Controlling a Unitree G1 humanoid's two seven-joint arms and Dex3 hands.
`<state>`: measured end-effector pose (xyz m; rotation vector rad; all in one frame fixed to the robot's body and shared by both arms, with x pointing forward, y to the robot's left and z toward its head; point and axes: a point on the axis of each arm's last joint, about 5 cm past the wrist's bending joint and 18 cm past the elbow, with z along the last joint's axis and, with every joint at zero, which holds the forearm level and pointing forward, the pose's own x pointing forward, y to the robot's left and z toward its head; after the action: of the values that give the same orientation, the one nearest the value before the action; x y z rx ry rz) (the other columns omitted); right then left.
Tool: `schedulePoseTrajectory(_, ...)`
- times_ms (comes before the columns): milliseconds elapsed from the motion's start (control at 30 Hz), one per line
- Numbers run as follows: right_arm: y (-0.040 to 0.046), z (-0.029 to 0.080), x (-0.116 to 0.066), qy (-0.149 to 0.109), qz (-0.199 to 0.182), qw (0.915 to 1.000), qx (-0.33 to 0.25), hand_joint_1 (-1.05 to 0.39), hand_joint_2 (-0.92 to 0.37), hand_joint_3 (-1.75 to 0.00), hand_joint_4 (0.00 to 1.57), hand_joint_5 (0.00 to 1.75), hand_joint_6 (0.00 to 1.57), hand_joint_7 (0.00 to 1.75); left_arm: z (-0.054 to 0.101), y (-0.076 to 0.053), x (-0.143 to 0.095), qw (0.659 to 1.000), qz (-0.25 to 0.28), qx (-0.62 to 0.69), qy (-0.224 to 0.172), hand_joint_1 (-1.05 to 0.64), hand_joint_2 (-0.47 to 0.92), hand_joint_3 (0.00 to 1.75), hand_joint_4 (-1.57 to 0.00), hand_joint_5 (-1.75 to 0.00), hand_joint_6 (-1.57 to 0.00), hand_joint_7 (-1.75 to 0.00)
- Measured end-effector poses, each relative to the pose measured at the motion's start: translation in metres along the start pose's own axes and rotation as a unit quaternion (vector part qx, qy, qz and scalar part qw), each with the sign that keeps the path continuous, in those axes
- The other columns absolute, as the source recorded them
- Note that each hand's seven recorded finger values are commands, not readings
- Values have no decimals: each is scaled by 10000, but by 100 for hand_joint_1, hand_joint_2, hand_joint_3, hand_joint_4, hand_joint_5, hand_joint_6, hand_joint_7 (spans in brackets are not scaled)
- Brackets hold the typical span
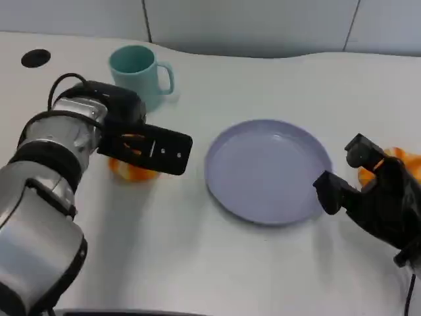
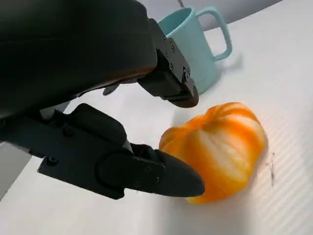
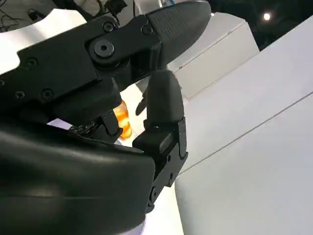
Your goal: Grasp the bread from the table and place it into the plate.
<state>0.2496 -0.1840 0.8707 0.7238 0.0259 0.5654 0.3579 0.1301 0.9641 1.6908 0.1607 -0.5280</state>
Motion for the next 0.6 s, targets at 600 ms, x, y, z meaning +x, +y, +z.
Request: schedulePoseTrajectory(600,9,20,6,-84,83,9999,-58,-34,-87,0,86,175,61,175,130,-313,33,9971,-60,-757,31,-105,92,60,0,0,0,0)
